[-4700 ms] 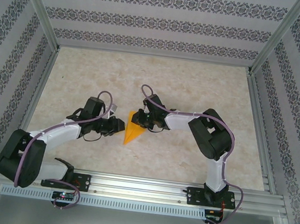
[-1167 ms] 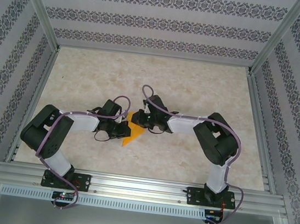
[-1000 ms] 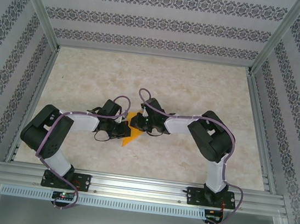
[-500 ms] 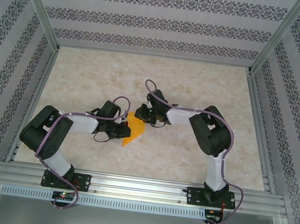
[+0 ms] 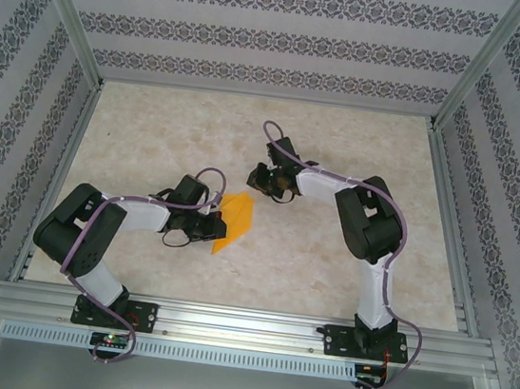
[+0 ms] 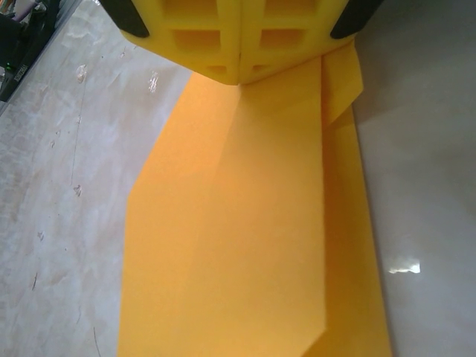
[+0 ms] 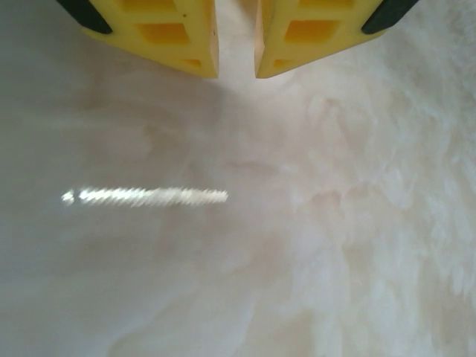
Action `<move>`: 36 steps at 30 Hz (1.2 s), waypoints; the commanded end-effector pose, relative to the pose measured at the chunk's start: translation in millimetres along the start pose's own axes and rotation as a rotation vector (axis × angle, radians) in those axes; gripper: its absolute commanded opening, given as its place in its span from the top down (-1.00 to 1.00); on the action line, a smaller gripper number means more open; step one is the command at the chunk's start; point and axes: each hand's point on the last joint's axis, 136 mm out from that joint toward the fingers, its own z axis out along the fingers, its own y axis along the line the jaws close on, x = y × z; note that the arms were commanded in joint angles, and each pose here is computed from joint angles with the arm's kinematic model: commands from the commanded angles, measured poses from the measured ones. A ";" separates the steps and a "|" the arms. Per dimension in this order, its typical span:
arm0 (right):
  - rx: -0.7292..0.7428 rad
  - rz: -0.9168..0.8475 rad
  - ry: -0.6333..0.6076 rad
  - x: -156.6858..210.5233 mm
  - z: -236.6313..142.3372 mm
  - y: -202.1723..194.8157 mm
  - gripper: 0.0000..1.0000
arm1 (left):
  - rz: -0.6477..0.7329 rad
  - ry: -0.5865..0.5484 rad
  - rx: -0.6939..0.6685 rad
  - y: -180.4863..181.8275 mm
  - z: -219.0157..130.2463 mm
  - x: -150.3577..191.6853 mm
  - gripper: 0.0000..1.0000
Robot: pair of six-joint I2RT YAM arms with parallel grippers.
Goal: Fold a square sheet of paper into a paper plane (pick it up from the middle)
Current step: Fourth fold the wing at the center of the table, then turn over the paper at the center of the table.
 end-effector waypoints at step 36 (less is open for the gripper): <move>-0.077 0.110 -0.006 130.0 -42.8 4.1 0.05 | 0.097 -0.018 -0.330 10.3 -50.9 -29.1 0.18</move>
